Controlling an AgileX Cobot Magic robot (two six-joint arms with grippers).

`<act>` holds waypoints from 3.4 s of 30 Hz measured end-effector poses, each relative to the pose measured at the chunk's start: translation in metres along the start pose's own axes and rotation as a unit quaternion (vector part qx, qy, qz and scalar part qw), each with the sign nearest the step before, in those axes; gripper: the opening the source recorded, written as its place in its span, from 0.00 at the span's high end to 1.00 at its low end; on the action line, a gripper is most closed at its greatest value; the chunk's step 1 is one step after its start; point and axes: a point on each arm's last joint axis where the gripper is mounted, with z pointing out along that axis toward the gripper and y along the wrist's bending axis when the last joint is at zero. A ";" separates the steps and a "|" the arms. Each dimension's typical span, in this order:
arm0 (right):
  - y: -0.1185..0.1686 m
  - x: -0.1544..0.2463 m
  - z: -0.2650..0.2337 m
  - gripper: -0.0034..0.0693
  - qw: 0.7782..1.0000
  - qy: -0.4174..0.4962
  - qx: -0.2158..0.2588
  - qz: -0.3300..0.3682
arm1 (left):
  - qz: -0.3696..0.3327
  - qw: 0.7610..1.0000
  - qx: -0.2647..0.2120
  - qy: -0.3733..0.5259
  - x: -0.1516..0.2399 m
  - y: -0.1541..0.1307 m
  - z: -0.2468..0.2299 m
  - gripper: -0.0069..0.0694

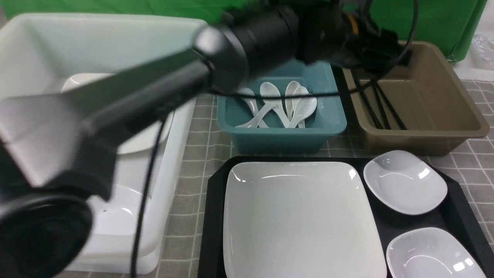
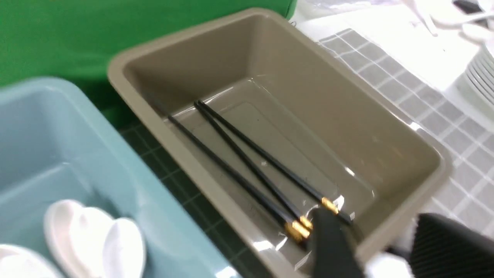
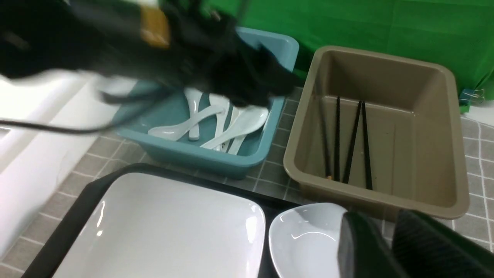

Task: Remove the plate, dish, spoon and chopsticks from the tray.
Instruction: Use the right arm to grab a small plate from the dinner plate, then use the right arm to put the small plate into the large storage box on the left

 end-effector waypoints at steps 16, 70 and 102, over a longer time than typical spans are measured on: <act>0.000 0.006 0.002 0.71 0.999 0.036 0.001 0.014 | 0.066 0.963 -0.044 0.258 0.029 0.009 -0.048 0.91; 0.042 0.176 0.179 0.68 0.867 0.487 -0.037 -0.101 | -0.064 0.986 0.060 0.140 0.161 0.001 -0.262 0.91; 0.294 -0.066 0.185 0.87 0.894 0.115 -0.401 -0.167 | -0.248 0.903 -0.350 -0.016 0.160 0.071 -0.427 0.91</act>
